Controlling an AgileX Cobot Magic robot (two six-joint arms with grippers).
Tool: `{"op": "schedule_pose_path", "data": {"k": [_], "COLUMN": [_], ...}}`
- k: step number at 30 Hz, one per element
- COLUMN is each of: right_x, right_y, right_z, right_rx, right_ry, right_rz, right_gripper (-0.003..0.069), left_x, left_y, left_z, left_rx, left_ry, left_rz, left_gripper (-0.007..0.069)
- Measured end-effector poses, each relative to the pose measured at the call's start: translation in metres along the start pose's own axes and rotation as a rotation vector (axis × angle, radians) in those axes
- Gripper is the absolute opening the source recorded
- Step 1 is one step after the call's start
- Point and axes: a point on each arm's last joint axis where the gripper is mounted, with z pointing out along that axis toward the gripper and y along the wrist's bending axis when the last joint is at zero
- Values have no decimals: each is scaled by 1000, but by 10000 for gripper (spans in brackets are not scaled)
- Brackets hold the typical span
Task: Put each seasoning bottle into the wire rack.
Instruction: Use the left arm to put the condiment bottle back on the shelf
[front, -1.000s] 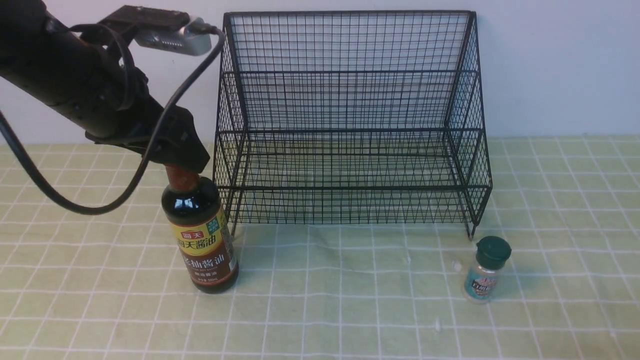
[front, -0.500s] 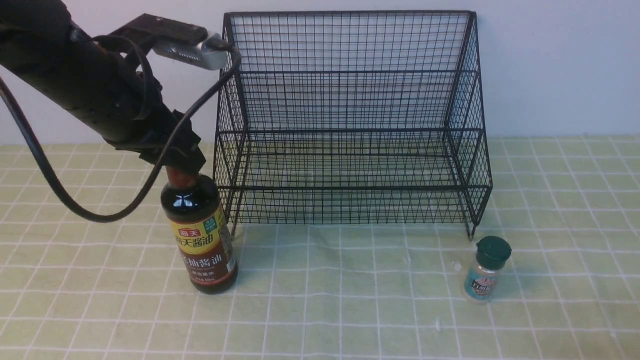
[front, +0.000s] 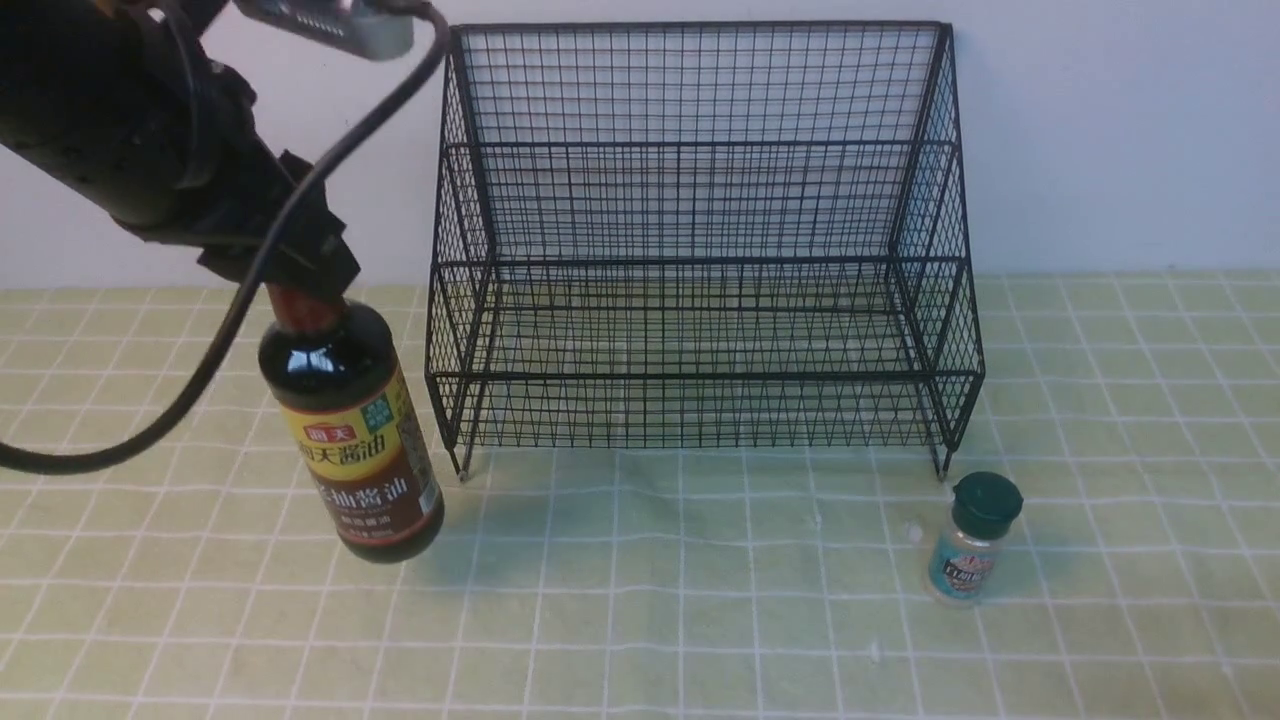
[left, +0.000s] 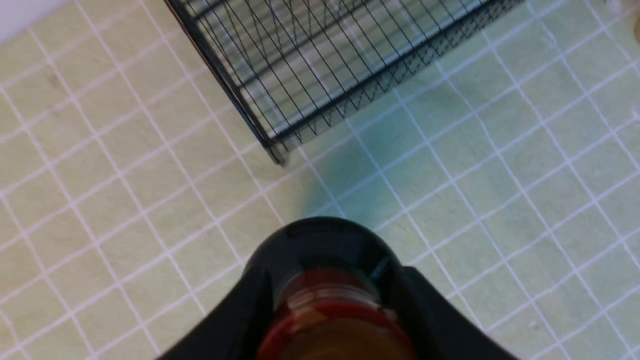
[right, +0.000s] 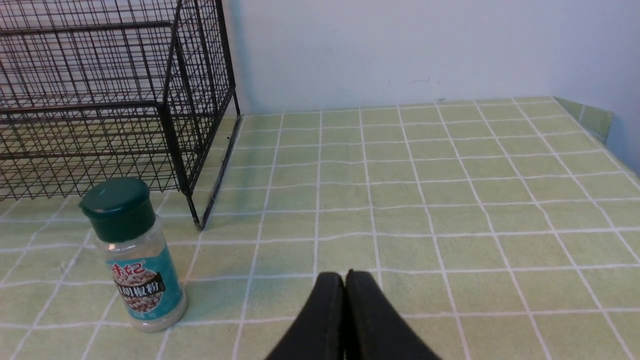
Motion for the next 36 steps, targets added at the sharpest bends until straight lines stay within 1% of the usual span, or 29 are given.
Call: {"op": "schedule_pose_path", "data": {"k": [7, 15, 20, 26, 36], "right_x": [0, 0, 0, 0, 0], "right_y": [0, 0, 0, 0, 0], "right_z": [0, 0, 0, 0, 0], "right_rx": [0, 0, 0, 0, 0], "right_ry": [0, 0, 0, 0, 0], "right_rz": [0, 0, 0, 0, 0], "right_gripper": [-15, -15, -15, -15, -15], "left_x": [-11, -31, -41, -54, -71], "left_y": [-3, -6, -3, 6, 21], "left_z": [-23, -37, -40, -29, 20], "left_rx": [-7, 10, -23, -54, -23], "left_ry": [-82, -275, -387, -474, -481], "left_rz": [-2, -25, -38, -59, -122], "left_gripper": [273, 272, 272, 271, 271]}}
